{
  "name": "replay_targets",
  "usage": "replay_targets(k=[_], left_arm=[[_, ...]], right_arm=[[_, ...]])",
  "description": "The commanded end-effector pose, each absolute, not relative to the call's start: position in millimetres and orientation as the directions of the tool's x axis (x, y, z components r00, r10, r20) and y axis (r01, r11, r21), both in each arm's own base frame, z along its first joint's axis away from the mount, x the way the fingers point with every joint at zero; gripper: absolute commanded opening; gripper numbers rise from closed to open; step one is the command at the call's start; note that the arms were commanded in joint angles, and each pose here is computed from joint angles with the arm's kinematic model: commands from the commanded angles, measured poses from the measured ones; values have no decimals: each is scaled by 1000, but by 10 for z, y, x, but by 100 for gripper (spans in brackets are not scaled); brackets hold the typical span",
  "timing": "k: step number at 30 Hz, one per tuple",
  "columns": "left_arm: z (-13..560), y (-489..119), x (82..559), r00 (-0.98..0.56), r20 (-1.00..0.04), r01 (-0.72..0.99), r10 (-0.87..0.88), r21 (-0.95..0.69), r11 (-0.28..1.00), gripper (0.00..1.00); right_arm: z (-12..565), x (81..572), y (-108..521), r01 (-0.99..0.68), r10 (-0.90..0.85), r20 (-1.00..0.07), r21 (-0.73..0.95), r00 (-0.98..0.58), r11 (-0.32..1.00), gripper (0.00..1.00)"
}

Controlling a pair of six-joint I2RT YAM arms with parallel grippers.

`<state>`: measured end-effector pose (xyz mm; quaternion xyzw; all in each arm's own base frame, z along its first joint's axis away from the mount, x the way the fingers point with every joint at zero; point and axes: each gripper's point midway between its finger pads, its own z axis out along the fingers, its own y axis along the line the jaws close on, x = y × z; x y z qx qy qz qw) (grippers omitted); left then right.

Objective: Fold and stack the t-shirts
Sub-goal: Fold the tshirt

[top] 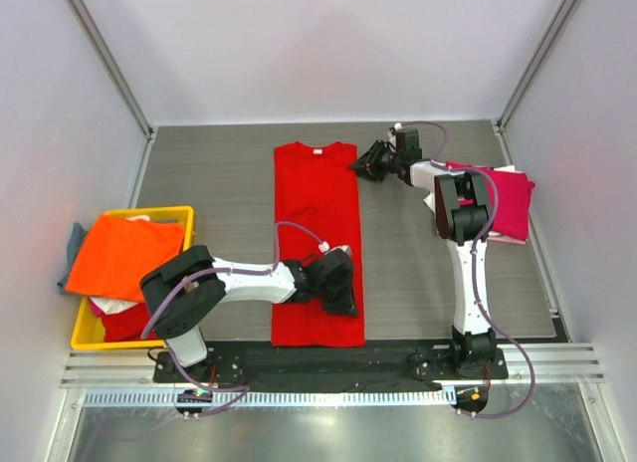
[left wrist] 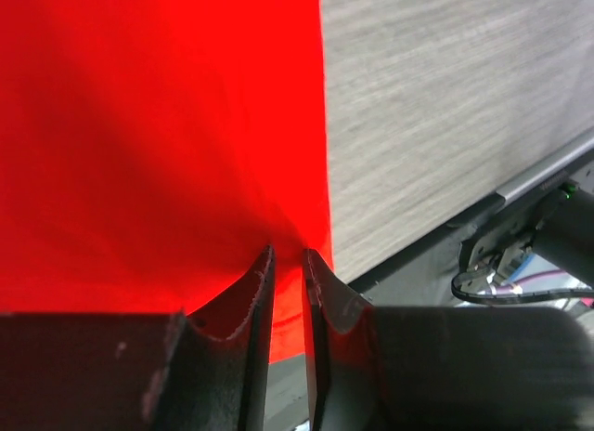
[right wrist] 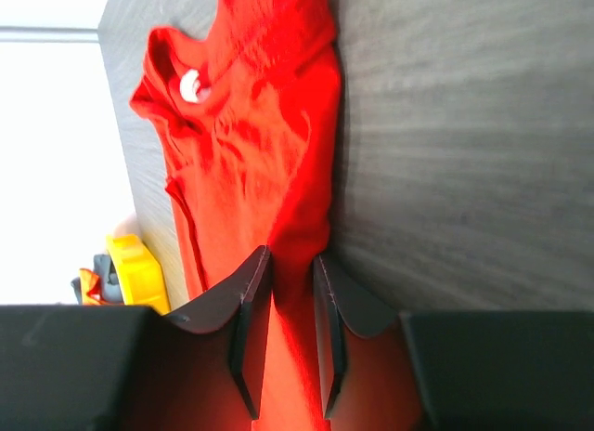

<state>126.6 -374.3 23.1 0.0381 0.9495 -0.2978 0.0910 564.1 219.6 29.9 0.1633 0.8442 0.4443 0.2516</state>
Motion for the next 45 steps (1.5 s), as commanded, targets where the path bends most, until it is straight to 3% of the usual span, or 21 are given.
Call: replay_targets(k=[1, 5, 11, 20, 22, 24, 29, 36, 38, 39, 42, 43, 45], left_arm=[[182, -3779, 1105, -986, -167, 117, 23, -578, 807, 19], [109, -3767, 1000, -990, -140, 95, 14, -588, 803, 18], [87, -3720, 976, -991, -136, 87, 9, -585, 807, 17], [94, -3708, 966, -991, -136, 91, 12, -587, 804, 16], [113, -3728, 973, -990, -141, 97, 16, -593, 800, 17], [162, -3757, 1002, -987, -159, 117, 25, -601, 790, 21], [738, -4035, 1290, -966, -258, 194, 10, -701, 686, 44], [1685, -3835, 1789, -939, -324, 211, -114, -807, 552, 51], [1712, -3585, 1948, -931, -326, 180, -165, -803, 568, 51], [1769, -3384, 2030, -919, -343, 170, -195, -791, 588, 51], [1633, -2974, 2096, -902, -361, 116, -236, -731, 672, 53], [1683, -2796, 2173, -883, -384, 106, -271, -724, 682, 54], [1552, -2504, 2227, -871, -376, 45, -316, -702, 711, 55]], right_arm=[[-105, 5731, 2004, 154, 546, -255, 790, -798, 594, 32], [-180, 5860, 1964, 174, 572, -253, 790, -781, 588, 37], [-284, 6085, 1955, 194, 604, -239, 804, -760, 562, 24], [-200, 6367, 1958, 180, 639, -256, 826, -725, 535, 21], [-146, 6440, 1958, 175, 650, -263, 832, -713, 527, 14], [-71, 6526, 1927, 165, 661, -271, 839, -700, 518, 6], [36, 6718, 1753, 156, 689, -283, 852, -667, 500, 5], [226, 6992, 1639, 92, 708, -335, 866, -622, 491, 6], [317, 7068, 1623, 62, 711, -355, 871, -607, 487, 26], [356, 7089, 1606, 51, 711, -362, 872, -602, 487, 47], [681, 7108, 1605, -20, 688, -420, 861, -592, 509, 55], [554, 7018, 1604, 24, 678, -399, 852, -617, 524, 56], [952, 6952, 1566, -17, 660, -452, 832, -600, 554, 56]])
